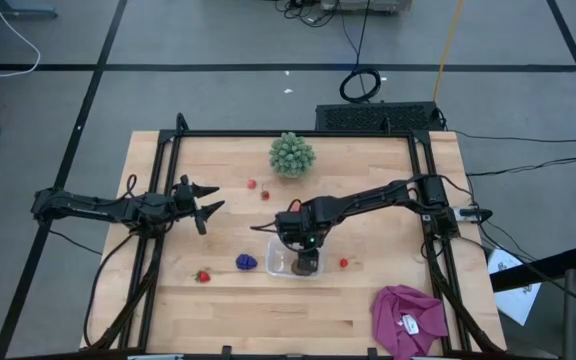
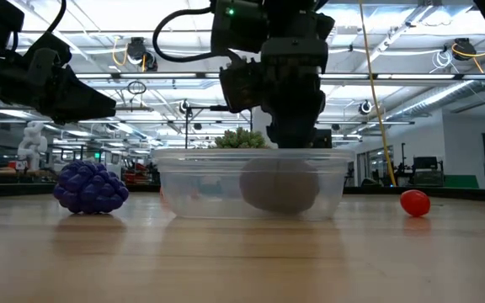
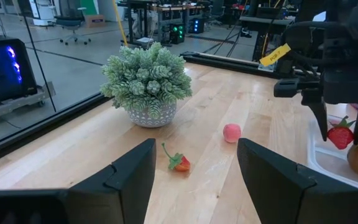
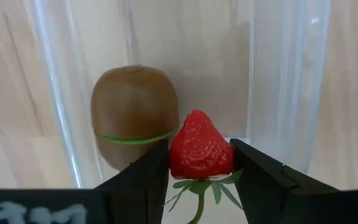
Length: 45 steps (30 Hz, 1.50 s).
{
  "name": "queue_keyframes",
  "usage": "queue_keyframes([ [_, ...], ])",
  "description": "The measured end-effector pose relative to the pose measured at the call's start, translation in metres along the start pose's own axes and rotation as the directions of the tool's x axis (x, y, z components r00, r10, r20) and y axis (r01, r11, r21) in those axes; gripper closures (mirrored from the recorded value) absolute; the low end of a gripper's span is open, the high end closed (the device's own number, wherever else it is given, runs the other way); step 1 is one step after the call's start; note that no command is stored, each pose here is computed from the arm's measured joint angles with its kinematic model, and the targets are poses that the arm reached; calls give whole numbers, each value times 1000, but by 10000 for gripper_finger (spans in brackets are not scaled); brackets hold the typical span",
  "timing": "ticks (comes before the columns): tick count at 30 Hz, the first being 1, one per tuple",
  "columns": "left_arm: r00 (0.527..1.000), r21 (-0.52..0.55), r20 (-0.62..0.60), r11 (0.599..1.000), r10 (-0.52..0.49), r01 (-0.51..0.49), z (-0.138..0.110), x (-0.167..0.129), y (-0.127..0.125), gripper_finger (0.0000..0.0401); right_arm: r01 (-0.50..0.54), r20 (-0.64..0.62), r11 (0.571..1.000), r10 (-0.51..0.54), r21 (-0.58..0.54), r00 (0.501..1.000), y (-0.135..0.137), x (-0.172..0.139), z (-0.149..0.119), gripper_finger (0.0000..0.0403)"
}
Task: Pick and placing Produce into tupperware
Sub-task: Put the right red strawberry into the transparent bin
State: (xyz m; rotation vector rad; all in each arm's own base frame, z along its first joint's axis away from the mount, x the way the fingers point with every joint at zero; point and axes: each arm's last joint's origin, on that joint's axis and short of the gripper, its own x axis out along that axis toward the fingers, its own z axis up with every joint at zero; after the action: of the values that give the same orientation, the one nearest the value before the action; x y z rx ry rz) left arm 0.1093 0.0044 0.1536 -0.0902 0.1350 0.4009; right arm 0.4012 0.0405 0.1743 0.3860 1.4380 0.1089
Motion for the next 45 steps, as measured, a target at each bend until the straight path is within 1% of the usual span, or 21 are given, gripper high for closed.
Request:
queue_keyframes([
  [4, 1000, 0, 0, 1000, 0, 0, 0, 0, 0, 171, -2, 11, 1000, 2, 5, 1000, -3, -1, 2, 252],
  [12, 1000, 0, 0, 1000, 0, 0, 0, 0, 0, 171, 2, 12, 998, -1, -67, 1000, -4, -1, 2, 252],
  [14, 1000, 0, 0, 1000, 0, 0, 0, 0, 0, 171, 2, 13, 996, -1, -93, 1000, -4, -1, 2, 252],
  [17, 1000, 3, 0, 1000, 0, 0, 0, 0, 0, 171, 3, 24, 986, 1, -166, 1000, -3, -1, 3, 252],
  [21, 1000, 5, 0, 1000, 0, 0, 0, 0, 0, 171, 5, 50, 963, 8, -270, 999, -1, -1, 5, 252],
  [25, 1000, 5, 0, 1000, 0, 0, 0, 0, 0, 171, 9, 74, 946, 16, -325, 997, 0, -1, 8, 252],
  [28, 1000, 5, 0, 1000, 0, 0, 0, 0, 0, 171, 15, 85, 923, 19, -385, 996, 0, -1, 9, 252],
  [32, 1000, 5, 0, 1000, 0, 0, 0, 0, 0, 171, 20, 87, 903, 19, -429, 996, 0, -1, 9, 252],
  [35, 1000, 5, 0, 1000, 0, 0, 0, 0, 0, 171, 30, 92, 871, 17, -490, 996, 0, -1, 9, 252],
  [37, 1000, 5, 0, 1000, 0, 0, 0, 0, 0, 171, 58, 114, 847, 3, -528, 993, 0, -1, 11, 252],
  [41, 1000, 5, 0, 1000, 0, 0, 0, 0, 0, 171, 102, 146, 811, -21, -575, 989, 0, -2, 14, 252],
  [45, 1000, 4, 0, 1000, 0, 0, 0, 0, 0, 171, 115, 179, 804, -11, -583, 984, 1, -2, 17, 252],
])
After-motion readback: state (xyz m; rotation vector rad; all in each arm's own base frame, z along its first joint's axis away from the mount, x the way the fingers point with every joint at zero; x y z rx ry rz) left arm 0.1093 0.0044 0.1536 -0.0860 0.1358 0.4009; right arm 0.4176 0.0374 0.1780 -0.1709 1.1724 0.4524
